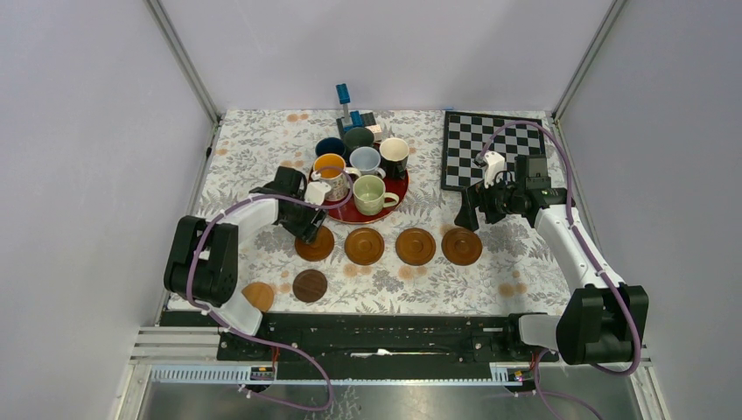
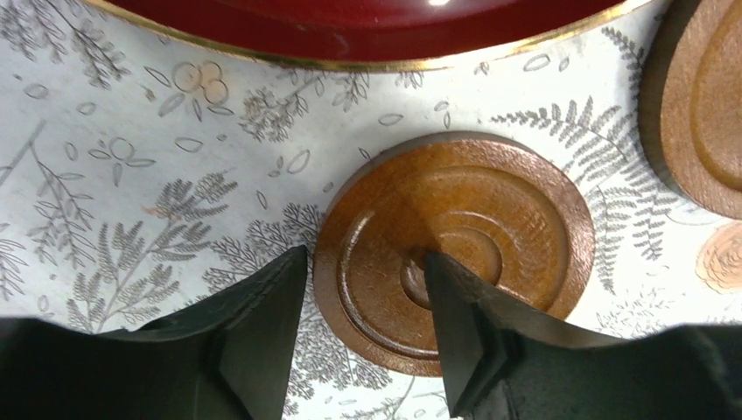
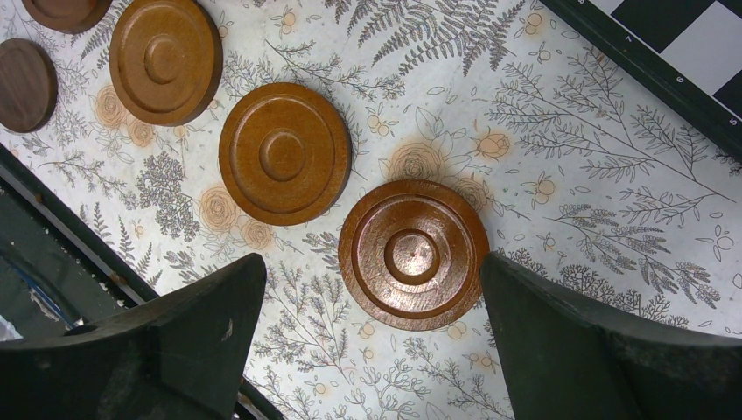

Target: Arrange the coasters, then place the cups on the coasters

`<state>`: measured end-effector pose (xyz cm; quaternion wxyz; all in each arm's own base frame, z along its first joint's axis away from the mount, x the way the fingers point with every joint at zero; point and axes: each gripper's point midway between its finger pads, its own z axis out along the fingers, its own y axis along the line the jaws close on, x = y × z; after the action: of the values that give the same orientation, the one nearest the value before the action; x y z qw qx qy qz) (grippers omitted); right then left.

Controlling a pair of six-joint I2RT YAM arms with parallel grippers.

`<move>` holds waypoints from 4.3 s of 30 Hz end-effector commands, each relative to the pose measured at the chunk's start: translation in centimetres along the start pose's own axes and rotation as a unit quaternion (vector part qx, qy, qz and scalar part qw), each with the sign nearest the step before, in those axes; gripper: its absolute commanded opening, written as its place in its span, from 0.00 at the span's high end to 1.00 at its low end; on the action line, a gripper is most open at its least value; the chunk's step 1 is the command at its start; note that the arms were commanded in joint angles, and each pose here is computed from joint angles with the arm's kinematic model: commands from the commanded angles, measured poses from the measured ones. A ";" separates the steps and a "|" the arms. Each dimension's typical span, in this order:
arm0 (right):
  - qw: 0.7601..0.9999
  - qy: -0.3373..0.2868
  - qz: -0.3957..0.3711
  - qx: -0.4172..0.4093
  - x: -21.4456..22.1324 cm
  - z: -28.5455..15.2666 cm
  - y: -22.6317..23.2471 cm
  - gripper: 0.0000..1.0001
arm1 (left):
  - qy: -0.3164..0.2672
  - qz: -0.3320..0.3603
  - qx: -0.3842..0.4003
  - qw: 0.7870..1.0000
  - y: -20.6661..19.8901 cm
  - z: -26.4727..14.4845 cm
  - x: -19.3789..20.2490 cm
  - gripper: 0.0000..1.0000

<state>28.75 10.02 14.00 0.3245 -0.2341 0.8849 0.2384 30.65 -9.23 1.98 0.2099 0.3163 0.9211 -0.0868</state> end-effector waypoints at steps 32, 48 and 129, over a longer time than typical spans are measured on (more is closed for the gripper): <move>0.999 -0.014 0.012 -0.026 -0.5 -0.5 1.2 0.00 | 0.063 0.018 0.028 0.997 3.0 -9.1 15.4 0.36; 0.999 -0.011 0.017 -0.025 -0.4 0.0 0.9 0.01 | 0.062 -0.008 -0.027 0.998 5.3 -7.2 15.8 0.47; 0.999 -0.009 0.021 -0.025 -0.2 0.0 1.0 0.00 | 0.028 0.148 0.065 0.986 -6.3 -5.5 7.3 0.42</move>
<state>28.22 10.62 14.00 0.3168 -0.2252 0.8839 0.2602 18.63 -8.25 4.26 0.1503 0.4546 0.8673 -0.1365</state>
